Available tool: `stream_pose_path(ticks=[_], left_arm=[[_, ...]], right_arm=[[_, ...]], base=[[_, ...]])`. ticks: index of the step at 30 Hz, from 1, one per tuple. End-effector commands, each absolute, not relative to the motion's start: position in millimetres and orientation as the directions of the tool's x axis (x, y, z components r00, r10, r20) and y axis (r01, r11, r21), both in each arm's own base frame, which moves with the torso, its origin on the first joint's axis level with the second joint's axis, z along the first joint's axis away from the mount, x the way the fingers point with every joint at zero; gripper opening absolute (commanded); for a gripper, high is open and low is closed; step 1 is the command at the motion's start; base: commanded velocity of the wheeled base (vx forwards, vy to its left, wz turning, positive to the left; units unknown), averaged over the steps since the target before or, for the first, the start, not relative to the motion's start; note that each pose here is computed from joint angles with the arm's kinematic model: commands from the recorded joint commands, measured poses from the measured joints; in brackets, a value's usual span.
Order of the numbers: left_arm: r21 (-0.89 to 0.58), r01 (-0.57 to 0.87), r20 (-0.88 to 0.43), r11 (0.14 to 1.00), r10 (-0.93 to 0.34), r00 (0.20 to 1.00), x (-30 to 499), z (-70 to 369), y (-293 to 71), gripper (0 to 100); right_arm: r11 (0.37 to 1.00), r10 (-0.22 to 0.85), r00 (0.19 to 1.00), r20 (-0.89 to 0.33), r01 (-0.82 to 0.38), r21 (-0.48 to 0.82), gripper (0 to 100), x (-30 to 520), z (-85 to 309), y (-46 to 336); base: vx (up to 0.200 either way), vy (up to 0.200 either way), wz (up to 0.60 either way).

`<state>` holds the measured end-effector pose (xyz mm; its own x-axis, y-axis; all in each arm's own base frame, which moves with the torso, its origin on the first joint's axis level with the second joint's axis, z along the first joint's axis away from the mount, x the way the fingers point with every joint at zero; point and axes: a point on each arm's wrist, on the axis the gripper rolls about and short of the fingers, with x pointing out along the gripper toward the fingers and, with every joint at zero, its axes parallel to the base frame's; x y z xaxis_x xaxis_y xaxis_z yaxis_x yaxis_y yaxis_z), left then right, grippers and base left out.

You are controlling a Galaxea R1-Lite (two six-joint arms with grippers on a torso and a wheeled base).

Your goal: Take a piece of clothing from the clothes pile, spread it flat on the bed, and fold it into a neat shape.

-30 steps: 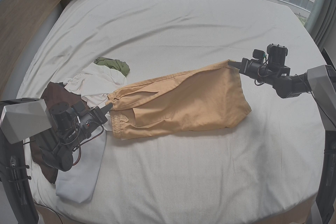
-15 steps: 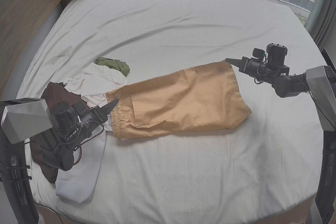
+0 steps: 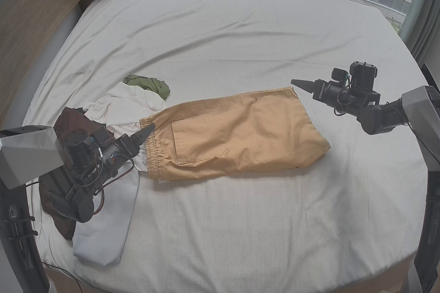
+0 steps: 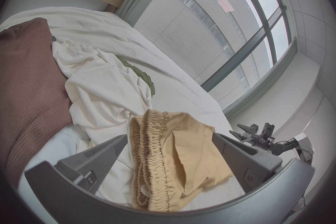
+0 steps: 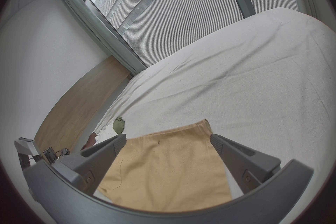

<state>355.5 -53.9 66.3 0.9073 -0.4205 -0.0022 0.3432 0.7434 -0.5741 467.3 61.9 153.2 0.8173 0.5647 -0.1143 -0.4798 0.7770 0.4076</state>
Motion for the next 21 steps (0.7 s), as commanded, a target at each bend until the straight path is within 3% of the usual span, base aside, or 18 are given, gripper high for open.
stream_pose_path(ticks=[1,11,21], left_arm=[[-0.574,0.39,0.031,0.721,-0.456,0.889,339,87,-62,100],[-0.558,0.442,0.029,0.703,-0.515,0.857,318,98,-69,100],[-0.488,0.482,-0.013,0.728,-0.558,0.83,305,92,-71,100]], right_arm=[[0.765,0.578,0.812,-0.085,-0.502,0.404,100,418,169,59],[0.701,0.603,0.798,0.012,-0.537,0.469,100,358,130,51],[0.691,0.609,0.792,-0.043,-0.503,0.519,100,349,103,50]], base=[[0.0,0.0,0.0],[0.0,0.0,0.0],[0.0,0.0,0.0]])
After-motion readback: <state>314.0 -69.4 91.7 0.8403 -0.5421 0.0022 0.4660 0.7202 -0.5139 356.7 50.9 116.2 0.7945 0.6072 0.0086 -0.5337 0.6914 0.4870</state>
